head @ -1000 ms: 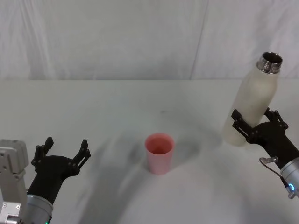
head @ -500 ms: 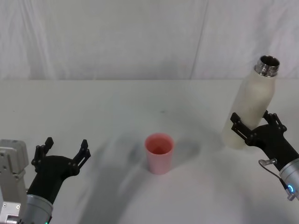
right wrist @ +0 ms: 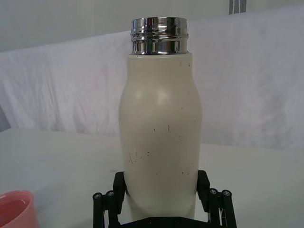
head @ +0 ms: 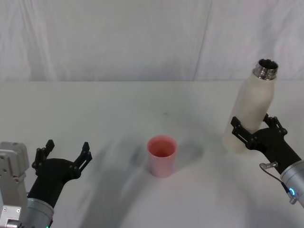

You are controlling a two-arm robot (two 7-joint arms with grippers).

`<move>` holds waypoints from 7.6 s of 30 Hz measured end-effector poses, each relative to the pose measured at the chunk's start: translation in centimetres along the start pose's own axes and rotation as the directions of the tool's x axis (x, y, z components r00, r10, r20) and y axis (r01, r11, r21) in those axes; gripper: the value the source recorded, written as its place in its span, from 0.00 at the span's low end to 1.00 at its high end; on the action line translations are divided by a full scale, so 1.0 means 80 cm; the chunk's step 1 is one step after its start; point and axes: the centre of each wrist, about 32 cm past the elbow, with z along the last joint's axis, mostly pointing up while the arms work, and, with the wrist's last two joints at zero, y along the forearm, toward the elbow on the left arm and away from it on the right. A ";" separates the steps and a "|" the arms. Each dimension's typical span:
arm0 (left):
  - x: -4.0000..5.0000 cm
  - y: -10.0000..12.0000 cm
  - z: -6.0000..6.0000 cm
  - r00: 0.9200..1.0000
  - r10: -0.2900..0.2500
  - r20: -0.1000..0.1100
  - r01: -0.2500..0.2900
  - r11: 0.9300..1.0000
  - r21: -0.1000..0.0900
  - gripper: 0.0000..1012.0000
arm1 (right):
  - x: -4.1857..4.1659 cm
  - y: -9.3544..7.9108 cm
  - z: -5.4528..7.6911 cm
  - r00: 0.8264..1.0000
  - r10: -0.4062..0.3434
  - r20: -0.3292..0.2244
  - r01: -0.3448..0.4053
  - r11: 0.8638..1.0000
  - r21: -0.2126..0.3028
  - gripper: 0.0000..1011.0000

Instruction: Grasp the thermos with one hand and pour water into the cup lid.

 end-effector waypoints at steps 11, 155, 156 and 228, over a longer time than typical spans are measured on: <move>0.000 0.000 0.000 1.000 0.000 0.000 0.000 1.000 0.000 0.99 | -0.002 0.001 0.000 1.000 0.008 -0.001 -0.008 1.000 -0.011 0.93; 0.000 0.000 0.000 1.000 0.000 0.000 0.000 1.000 0.000 0.99 | -0.004 0.022 -0.025 0.997 0.036 0.061 -0.032 0.997 -0.067 0.99; 0.000 0.000 0.000 1.000 0.000 0.000 0.000 1.000 0.000 0.99 | -0.004 0.022 -0.026 0.997 0.036 0.061 -0.032 0.997 -0.067 0.99; 0.000 0.000 0.000 1.000 0.000 0.000 0.000 1.000 0.000 0.99 | -0.003 -0.003 -0.033 0.998 0.054 0.032 -0.051 0.994 -0.092 0.99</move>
